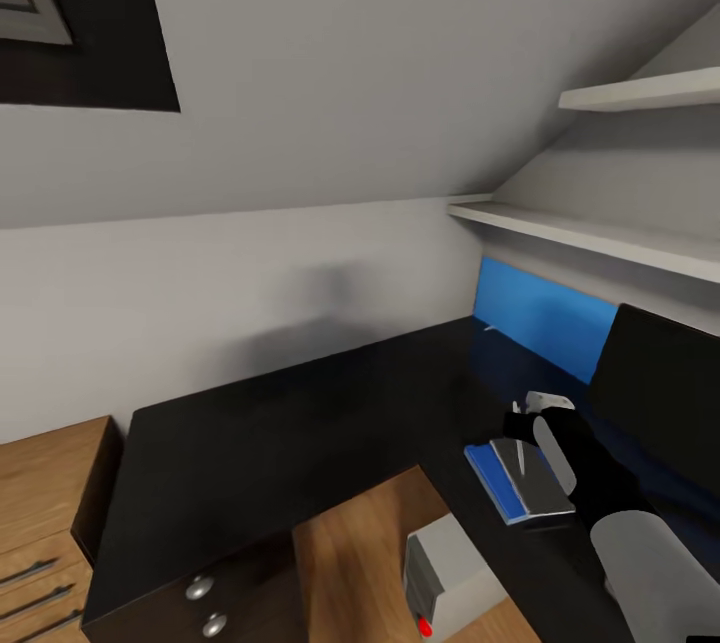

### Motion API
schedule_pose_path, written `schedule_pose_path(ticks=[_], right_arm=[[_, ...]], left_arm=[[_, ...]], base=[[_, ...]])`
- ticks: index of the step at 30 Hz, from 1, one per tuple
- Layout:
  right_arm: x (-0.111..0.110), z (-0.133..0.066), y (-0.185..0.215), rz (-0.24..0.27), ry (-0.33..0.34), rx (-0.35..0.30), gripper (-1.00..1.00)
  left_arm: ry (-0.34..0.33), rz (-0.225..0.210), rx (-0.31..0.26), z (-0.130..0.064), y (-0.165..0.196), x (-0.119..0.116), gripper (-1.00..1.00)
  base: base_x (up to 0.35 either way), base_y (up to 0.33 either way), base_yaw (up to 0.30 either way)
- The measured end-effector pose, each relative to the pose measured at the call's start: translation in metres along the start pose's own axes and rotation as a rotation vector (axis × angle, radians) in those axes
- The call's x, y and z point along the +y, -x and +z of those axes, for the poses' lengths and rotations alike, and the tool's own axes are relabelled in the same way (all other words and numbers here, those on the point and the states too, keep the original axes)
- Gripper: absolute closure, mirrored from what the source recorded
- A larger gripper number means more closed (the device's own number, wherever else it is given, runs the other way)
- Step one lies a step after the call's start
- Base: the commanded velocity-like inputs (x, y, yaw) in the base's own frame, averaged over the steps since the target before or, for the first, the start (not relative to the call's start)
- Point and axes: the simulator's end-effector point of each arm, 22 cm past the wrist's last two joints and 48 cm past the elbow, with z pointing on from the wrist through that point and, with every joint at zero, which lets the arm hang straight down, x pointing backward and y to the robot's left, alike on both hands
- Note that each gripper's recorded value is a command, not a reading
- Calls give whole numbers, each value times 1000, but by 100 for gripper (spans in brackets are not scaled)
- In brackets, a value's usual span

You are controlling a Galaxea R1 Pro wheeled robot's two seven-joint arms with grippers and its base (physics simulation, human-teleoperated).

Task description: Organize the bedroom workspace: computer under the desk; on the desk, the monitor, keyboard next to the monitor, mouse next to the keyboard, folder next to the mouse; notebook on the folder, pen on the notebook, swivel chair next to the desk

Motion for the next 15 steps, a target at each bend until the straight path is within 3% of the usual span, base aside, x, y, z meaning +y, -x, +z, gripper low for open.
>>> schedule_pose_path(ticks=[15], right_arm=[[0,2,-5,-3,-3,13,100]], left_arm=[[0,1,0,0,0,0,-100]], base=[[17,-20,0]])
